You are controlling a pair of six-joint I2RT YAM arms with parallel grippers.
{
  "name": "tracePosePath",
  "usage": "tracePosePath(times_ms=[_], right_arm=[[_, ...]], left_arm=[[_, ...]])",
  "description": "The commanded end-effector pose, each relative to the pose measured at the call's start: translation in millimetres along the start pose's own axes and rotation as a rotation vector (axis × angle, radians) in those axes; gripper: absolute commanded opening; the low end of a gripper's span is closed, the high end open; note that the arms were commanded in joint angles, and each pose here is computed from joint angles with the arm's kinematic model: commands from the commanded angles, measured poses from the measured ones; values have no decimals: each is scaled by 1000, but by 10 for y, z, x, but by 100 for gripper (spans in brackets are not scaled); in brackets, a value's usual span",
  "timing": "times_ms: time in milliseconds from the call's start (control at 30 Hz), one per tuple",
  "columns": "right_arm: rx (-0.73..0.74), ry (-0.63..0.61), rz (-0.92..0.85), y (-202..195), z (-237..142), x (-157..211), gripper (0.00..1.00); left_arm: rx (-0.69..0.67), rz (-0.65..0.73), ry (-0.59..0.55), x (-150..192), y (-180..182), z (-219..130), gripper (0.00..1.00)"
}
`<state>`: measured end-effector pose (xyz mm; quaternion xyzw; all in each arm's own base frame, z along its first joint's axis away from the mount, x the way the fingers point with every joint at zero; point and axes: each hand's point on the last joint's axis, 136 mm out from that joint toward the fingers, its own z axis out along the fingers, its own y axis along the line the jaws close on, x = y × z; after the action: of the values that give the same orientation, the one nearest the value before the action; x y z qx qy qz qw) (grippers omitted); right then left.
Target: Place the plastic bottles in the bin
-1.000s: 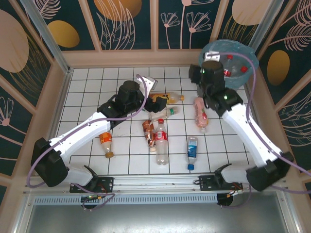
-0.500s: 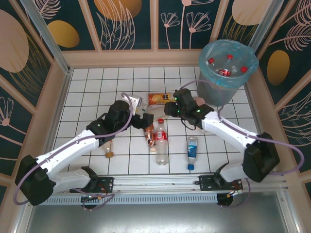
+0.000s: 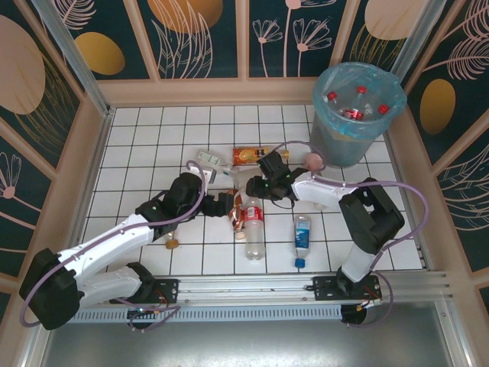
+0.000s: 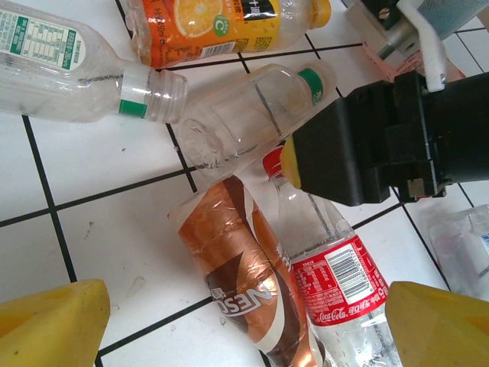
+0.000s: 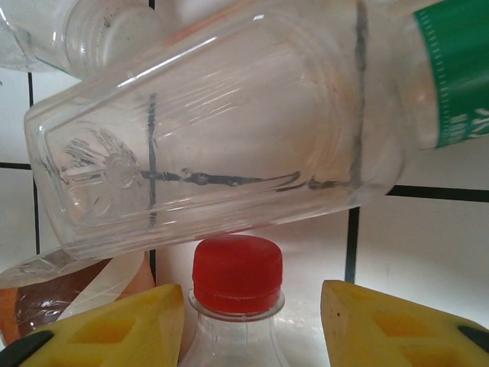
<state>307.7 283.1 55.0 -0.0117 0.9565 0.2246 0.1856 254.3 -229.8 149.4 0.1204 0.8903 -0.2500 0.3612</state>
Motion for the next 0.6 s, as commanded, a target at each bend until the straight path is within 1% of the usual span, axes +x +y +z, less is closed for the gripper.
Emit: tracePosePath(times_ms=[0, 267, 433, 567], right_arm=[[2, 27, 10, -26, 132, 96, 51], [-19, 56, 16, -25, 238, 170, 50], [-45, 26, 23, 35, 121, 98, 41], [-39, 7, 20, 48, -18, 57, 31]], left_arm=[[-18, -8, -24, -53, 33, -33, 93], [-18, -3, -37, -120, 11, -47, 93], [-21, 0, -51, -166, 5, -76, 93], [-22, 7, -69, -225, -9, -111, 93]])
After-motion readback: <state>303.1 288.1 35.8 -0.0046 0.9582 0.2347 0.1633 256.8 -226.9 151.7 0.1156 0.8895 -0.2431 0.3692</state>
